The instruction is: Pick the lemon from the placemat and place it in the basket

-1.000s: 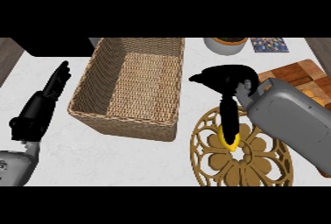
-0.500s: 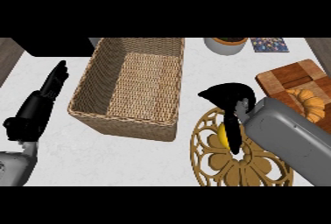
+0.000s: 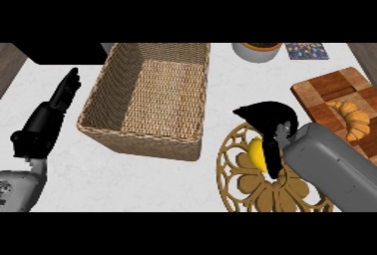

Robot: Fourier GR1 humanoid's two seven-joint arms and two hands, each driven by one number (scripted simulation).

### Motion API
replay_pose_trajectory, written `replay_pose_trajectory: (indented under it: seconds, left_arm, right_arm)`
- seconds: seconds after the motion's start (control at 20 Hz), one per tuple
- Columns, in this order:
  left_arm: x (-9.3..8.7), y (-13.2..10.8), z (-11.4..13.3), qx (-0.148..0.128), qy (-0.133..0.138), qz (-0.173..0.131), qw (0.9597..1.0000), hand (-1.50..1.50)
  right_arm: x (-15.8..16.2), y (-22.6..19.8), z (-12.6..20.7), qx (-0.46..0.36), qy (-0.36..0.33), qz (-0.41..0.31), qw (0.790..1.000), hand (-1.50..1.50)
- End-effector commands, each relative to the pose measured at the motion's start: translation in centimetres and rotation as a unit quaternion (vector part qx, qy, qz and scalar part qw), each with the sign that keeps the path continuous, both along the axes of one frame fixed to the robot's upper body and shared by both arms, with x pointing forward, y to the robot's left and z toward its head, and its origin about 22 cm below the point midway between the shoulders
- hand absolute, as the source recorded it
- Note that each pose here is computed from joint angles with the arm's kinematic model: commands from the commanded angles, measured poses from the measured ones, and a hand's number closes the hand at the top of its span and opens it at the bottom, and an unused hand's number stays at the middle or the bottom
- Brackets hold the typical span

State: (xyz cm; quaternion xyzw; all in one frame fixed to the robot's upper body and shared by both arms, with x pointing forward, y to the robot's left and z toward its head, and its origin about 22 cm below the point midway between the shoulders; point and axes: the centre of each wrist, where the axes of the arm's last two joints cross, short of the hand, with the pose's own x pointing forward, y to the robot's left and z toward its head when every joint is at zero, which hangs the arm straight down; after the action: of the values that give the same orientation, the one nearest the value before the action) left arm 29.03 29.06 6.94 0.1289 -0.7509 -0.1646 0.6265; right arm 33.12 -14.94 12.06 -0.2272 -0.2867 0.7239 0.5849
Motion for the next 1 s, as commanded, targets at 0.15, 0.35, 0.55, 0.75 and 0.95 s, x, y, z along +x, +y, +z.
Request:
replay_pose_trajectory:
  seconds: [0.15, 0.35, 0.55, 0.75, 0.95]
  left_arm:
    - [-0.8, 0.8, 0.6, 0.0, 0.003, 0.003, 1.0, 0.0]
    - [-1.6, 0.5, 0.3, 0.011, 0.004, -0.001, 0.9999, 0.0]
    - [0.3, -1.0, -0.2, -0.005, 0.003, 0.002, 1.0, 0.0]
    - [0.2, -1.2, 0.7, 0.001, -0.005, -0.003, 1.0, 0.0]
    - [0.8, 0.9, 1.6, -0.003, 0.004, -0.006, 1.0, 0.0]
  right_arm:
    - [-1.4, 0.7, -1.4, -0.002, -0.014, -0.013, 1.0, -1.5]
    - [-1.3, -0.2, -2.2, 0.012, -0.008, -0.017, 1.0, -1.5]
    - [-0.9, -0.6, -5.1, 0.01, -0.012, -0.015, 1.0, -1.5]
    - [-1.3, -0.1, -4.6, 0.006, 0.002, -0.019, 1.0, -1.5]
    - [-2.7, -0.4, -5.0, 0.002, 0.002, -0.025, 1.0, -1.5]
